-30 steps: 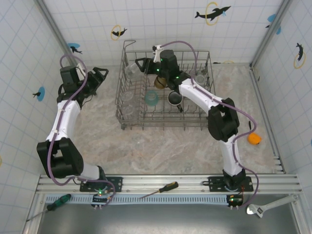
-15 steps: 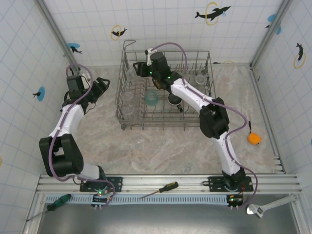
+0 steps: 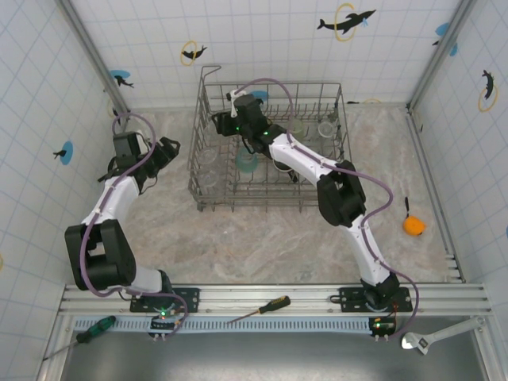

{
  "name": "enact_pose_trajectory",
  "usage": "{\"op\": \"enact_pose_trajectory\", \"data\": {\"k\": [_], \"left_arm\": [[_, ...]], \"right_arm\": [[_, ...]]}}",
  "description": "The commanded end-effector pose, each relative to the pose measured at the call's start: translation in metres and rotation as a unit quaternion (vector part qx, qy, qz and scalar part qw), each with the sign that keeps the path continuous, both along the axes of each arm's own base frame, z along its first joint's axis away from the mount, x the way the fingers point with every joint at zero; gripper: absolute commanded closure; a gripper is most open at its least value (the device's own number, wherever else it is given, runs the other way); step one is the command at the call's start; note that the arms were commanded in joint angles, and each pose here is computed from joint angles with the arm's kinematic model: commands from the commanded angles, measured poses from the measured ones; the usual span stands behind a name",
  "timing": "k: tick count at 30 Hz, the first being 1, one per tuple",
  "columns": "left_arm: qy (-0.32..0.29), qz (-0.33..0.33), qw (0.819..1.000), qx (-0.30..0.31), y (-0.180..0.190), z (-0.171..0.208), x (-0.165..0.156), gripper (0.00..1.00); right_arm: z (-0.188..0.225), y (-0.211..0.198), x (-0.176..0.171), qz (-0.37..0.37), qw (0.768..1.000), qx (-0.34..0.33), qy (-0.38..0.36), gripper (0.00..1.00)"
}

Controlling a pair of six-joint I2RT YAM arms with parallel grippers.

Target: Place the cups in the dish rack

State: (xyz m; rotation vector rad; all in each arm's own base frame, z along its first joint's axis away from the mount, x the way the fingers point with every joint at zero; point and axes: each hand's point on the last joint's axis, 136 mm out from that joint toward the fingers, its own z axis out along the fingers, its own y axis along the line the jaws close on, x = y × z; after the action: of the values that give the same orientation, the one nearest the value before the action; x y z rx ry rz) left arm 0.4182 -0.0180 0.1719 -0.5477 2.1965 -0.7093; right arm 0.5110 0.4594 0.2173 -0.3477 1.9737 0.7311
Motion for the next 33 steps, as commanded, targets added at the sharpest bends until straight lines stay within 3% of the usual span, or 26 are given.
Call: {"op": "enact_pose_trajectory", "data": {"k": [1,6,33], "left_arm": [[-0.021,-0.005,1.0,0.015,0.003,0.009,-0.002,0.09],[-0.02,-0.005,1.0,0.02,0.004,0.009,-0.001,0.04],[-0.017,-0.006,1.0,0.015,0.002,0.008,-0.002,0.03]], "right_arm": [[0.017,0.01,0.007,-0.009,0.999,0.02,-0.032,0.55],[0.007,0.015,0.004,-0.012,0.999,0.007,-0.031,0.55],[-0.037,0.028,-0.002,-0.023,0.999,-0.042,-0.001,0.49]]}}
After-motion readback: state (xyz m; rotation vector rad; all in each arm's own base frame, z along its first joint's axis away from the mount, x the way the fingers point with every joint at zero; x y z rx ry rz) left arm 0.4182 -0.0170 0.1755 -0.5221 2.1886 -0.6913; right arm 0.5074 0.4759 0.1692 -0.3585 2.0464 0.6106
